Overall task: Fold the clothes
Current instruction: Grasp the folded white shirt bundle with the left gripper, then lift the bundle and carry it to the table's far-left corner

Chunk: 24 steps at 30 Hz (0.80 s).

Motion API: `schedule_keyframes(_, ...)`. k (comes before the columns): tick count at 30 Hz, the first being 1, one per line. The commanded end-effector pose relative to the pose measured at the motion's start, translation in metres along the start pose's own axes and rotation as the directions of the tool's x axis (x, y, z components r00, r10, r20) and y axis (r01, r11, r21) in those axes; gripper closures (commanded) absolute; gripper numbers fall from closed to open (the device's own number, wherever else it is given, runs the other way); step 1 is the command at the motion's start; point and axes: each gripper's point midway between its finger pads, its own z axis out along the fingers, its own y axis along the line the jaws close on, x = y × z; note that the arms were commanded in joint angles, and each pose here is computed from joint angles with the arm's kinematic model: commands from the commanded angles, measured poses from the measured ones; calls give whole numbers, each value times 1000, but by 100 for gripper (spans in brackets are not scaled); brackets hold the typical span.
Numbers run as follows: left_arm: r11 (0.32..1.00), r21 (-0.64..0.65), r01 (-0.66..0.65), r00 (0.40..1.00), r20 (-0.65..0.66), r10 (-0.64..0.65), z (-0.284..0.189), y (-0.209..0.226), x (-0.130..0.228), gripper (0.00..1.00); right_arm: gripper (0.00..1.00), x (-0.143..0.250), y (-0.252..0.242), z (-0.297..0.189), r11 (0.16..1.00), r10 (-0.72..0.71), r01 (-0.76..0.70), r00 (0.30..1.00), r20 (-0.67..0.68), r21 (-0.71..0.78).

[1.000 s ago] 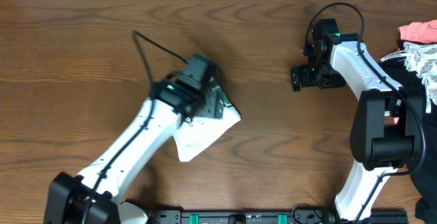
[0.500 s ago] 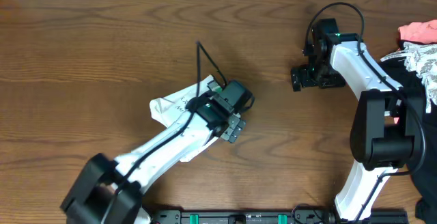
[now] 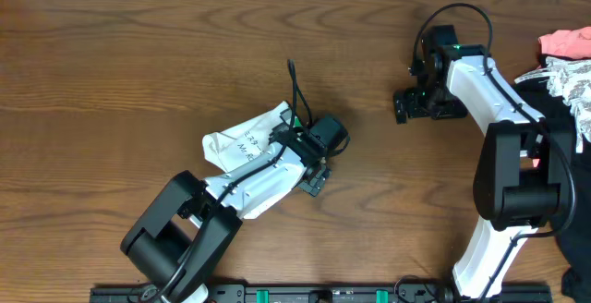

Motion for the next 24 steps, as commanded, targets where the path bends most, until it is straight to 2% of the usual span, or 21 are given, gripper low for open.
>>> schedule_keyframes(1,1000,-22,-12,998,-58,11,17,-1,13,7,1,3,-4,4,1000,20,-20,1000,-12,8)
schedule_keyframes(3,1000,-22,-13,998,-61,12,17,-1,13,9,1,3,-4,4,1000,20,-20,1000,-12,8)
schedule_keyframes(5,1000,-22,-13,998,-61,12,17,-1,13,22,1,3,-4,4,1000,21,-20,1000,-12,8)
schedule_keyframes(6,1000,-22,-13,998,-61,12,17,-1,13,32,1,3,-4,4,1000,20,-20,1000,-12,8)
schedule_keyframes(7,1000,-22,-14,998,-61,12,17,-1,14,37,1,2,-4,4,1000,20,-20,1000,-11,8)
schedule_keyframes(12,1000,-22,-15,998,-64,14,17,-1,14,43,1,2,-4,4,1000,20,-20,1000,-11,8)
schedule_keyframes(15,1000,-22,-19,998,-64,17,17,-1,14,50,1,2,-4,4,1000,20,-20,1000,-11,8)
schedule_keyframes(17,999,-21,-38,997,-64,37,17,0,14,64,1,2,-4,4,1000,20,-20,1000,-10,8)
schedule_keyframes(21,995,-17,-94,994,-65,92,17,0,14,80,1,2,-4,4,1000,20,-20,1000,-10,8)
schedule_keyframes(23,991,-14,-135,989,-62,134,17,-1,12,94,1,2,-4,4,1000,20,-20,1000,-10,8)
schedule_keyframes(24,989,-14,-147,987,-61,146,15,0,12,94,1,2,-4,4,1000,20,-20,1000,-10,8)
